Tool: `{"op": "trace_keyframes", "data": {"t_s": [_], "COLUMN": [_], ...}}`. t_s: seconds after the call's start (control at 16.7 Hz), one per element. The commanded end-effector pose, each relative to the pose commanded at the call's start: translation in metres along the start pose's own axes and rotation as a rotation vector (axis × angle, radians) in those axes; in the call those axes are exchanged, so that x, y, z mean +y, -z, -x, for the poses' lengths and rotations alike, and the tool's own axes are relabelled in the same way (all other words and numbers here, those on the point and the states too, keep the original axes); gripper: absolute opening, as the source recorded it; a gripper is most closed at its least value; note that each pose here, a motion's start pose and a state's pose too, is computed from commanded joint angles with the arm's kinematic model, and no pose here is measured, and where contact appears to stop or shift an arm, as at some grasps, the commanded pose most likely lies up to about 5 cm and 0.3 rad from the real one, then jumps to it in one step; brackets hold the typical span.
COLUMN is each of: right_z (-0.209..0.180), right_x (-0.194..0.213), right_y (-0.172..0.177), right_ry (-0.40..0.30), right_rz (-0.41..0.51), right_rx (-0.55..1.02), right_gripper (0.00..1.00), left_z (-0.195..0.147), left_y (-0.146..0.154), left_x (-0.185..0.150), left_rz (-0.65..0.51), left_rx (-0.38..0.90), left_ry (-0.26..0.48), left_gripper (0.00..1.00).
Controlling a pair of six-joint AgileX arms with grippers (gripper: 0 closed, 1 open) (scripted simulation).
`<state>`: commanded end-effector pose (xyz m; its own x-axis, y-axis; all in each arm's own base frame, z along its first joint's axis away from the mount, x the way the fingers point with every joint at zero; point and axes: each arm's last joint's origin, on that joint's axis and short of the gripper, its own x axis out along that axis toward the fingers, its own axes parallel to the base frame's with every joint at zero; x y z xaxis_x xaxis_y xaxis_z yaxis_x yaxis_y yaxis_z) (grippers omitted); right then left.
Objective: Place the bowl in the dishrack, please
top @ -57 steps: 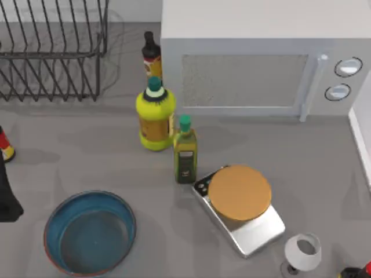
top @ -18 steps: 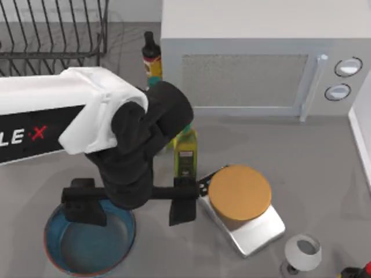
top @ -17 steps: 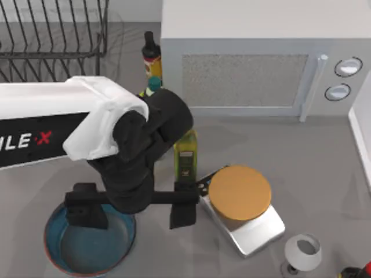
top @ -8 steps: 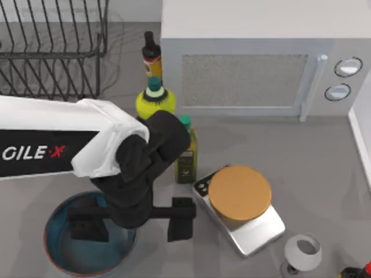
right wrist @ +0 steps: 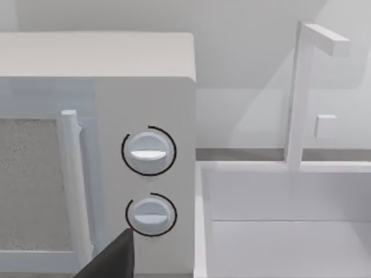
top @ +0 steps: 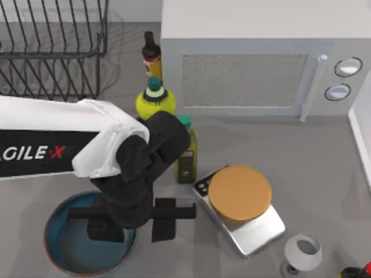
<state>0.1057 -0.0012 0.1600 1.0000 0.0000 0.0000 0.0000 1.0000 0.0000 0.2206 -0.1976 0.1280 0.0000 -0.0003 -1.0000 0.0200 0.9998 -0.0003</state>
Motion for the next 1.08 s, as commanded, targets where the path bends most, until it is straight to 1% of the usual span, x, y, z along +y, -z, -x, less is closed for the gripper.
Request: {"op": "trace_keyframes", "data": {"t_s": [0.24, 0.3, 0.84, 0.96, 1.08], "right_z": [0.0, 0.0, 0.0, 0.0, 0.0], "right_x": [0.0, 0.0, 0.0, 0.0, 0.0], "right_y": [0.0, 0.0, 0.0, 0.0, 0.0], "right_ry": [0.0, 0.0, 0.0, 0.0, 0.0], "right_rz": [0.0, 0.0, 0.0, 0.0, 0.0], "right_rx": [0.0, 0.0, 0.0, 0.0, 0.0], "right_gripper": [1.0, 1.0, 1.0, 1.0, 1.0], "left_z": [0.0, 0.0, 0.001, 0.009, 0.027], "left_y": [0.0, 0.0, 0.0, -0.003, -0.009], "left_x": [0.0, 0.0, 0.0, -0.003, -0.01], "left_rz": [0.0, 0.0, 0.0, 0.0, 0.001], "left_rx": [0.0, 0.0, -0.001, -0.001, -0.003], "left_ry": [0.0, 0.0, 0.001, 0.001, 0.003], "left_gripper": [0.02, 0.0, 0.0, 0.0, 0.0]}}
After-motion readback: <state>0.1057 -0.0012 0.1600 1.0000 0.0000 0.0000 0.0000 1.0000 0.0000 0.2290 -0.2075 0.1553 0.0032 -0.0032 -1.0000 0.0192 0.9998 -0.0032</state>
